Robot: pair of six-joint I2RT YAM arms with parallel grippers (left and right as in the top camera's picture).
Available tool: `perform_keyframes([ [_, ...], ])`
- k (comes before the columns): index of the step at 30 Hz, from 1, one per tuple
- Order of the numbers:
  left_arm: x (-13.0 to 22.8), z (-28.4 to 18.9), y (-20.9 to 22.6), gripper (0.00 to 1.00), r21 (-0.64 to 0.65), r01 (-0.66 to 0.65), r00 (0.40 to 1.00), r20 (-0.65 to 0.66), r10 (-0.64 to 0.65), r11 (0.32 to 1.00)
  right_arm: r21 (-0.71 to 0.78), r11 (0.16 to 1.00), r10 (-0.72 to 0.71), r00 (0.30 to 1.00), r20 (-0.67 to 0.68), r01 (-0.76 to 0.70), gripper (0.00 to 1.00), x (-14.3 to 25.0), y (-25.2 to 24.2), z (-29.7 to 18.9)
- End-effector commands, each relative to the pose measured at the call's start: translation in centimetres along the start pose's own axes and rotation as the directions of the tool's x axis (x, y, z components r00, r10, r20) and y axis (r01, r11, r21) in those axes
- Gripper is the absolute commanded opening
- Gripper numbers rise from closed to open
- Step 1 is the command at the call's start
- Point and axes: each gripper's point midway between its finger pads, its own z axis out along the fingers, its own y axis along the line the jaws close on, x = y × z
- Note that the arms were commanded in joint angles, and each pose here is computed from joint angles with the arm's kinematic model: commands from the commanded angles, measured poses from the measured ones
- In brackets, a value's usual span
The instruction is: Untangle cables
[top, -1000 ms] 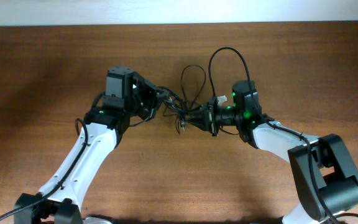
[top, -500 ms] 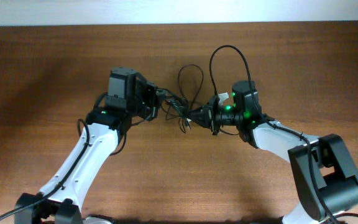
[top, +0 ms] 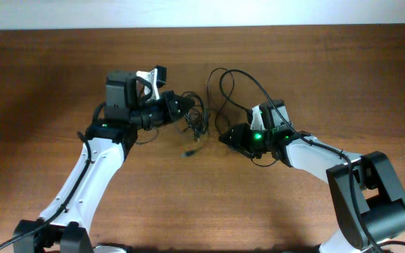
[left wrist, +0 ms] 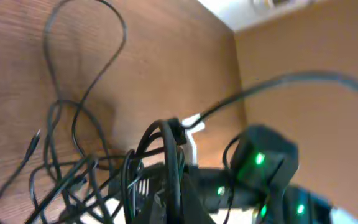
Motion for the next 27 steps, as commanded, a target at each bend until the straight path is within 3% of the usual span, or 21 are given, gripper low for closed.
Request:
perform_keyframes([
  [1,1.1,-0.2,-0.9,0.00,0.074,-0.140,0.988,-0.055,0.145,0.987,-0.129,0.992,0.008,0.998,-0.069,-0.017,0.56,-0.1,1.0,-1.7],
  [2,1.4,-0.2,-1.3,0.00,0.100,-0.160,0.984,-0.064,0.167,0.982,-0.226,0.974,-0.026,0.994,-0.102,0.002,0.56,-0.2,2.1,-2.8],
  [3,1.5,-0.2,-1.4,0.00,0.109,-0.159,0.984,-0.070,0.167,0.981,-0.419,0.907,-0.121,0.984,-0.133,0.055,0.57,-0.4,4.9,-5.2],
  [4,1.6,0.1,-1.0,0.00,0.104,-0.137,0.986,-0.079,0.146,0.985,-0.503,0.860,-0.177,0.974,-0.139,0.084,0.61,-0.4,6.4,-6.4],
  [10,0.9,1.6,0.2,0.00,0.094,0.114,0.990,-0.096,-0.105,0.989,-0.385,0.871,0.201,0.937,-0.286,-0.305,0.59,-0.3,7.7,-4.7],
  [14,0.4,1.6,0.0,0.00,0.090,0.239,0.969,-0.091,-0.231,0.967,-0.309,0.890,0.262,0.930,-0.256,-0.336,0.59,1.2,8.4,-1.8],
  [18,0.9,1.9,-0.4,0.00,0.090,0.235,0.968,-0.107,-0.225,0.968,-0.285,0.857,0.362,0.895,-0.262,-0.430,0.21,0.8,8.6,-1.6],
  [19,0.9,1.9,-0.3,0.00,0.089,0.235,0.969,-0.106,-0.225,0.968,-0.285,0.857,0.361,0.895,-0.262,-0.429,0.05,0.8,8.6,-1.6],
  [20,0.9,2.0,0.2,0.00,0.063,0.247,0.966,-0.096,-0.240,0.967,-0.287,0.858,0.358,0.897,-0.261,-0.426,0.04,0.8,8.6,-1.6],
  [24,1.8,1.3,6.9,0.00,-0.263,0.341,0.939,0.041,-0.343,0.902,-0.363,0.884,0.218,0.946,-0.241,-0.296,0.04,0.7,9.8,-2.1],
  [27,-0.9,-1.7,12.5,0.00,-0.453,0.455,0.886,0.317,-0.339,0.766,-0.532,0.847,-0.120,0.979,-0.165,0.015,0.04,1.2,12.4,-4.1],
])
